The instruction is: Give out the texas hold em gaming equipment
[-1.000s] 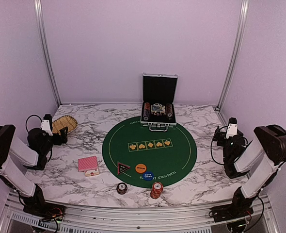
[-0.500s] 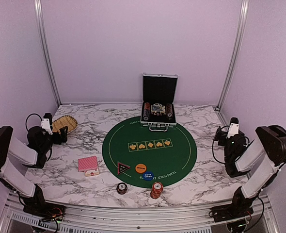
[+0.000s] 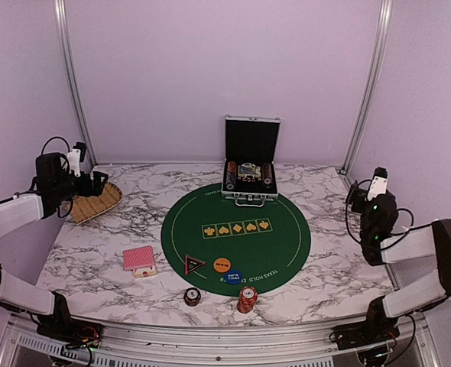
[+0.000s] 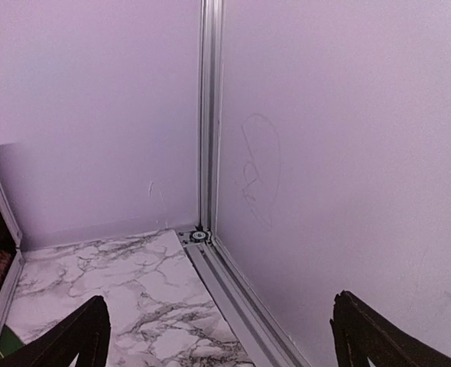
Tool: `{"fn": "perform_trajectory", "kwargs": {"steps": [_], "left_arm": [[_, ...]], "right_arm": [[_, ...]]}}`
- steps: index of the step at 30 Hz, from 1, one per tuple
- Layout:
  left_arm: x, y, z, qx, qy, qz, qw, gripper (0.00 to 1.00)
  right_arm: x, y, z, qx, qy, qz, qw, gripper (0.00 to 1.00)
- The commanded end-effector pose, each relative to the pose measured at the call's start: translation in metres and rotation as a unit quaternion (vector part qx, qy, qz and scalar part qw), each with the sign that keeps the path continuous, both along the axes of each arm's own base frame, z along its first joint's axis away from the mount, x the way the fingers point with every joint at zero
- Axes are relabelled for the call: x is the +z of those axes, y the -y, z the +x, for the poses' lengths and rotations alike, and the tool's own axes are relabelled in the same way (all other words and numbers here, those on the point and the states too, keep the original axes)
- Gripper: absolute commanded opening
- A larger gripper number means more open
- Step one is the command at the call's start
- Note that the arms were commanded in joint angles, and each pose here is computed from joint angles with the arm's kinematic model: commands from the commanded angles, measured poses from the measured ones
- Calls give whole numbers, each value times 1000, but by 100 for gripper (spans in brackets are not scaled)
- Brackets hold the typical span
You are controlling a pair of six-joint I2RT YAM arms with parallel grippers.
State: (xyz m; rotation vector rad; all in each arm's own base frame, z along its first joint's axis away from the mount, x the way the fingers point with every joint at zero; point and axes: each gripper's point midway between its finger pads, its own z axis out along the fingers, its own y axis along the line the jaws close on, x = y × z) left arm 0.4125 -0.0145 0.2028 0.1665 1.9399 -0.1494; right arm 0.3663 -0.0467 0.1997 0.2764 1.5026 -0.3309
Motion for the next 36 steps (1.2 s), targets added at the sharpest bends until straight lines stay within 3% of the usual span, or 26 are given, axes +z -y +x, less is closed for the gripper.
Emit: {"fn": "perform_trajectory", "kwargs": {"steps": [1,5,9,15,20,23,29,36], "left_arm": [[-20,9,-33,-40,-110,7,993,99],[-9,4,-39,-34,-141,25,989,99],[-4,0,-46,-33,-172,42,984,99],[0,6,-59,-58,-204,42,976,99],[3,11,-69,-70,-214,33,974,99],[6,13,-72,-73,-214,29,974,99],[3,15,-77,-77,-220,25,972,99],[3,17,-78,-82,-226,20,971,99]], "right_arm": [[42,-4,13,9,-26,30,999,99],[75,-21,17,71,-11,115,991,99],[88,-82,39,223,-69,141,962,99],[65,-208,45,328,-184,74,924,99],[32,-277,34,384,-255,63,885,93],[4,-329,21,423,-302,34,853,90],[-43,-428,-37,519,-377,-47,766,84],[-87,-494,-109,605,-422,-89,670,83]]}}
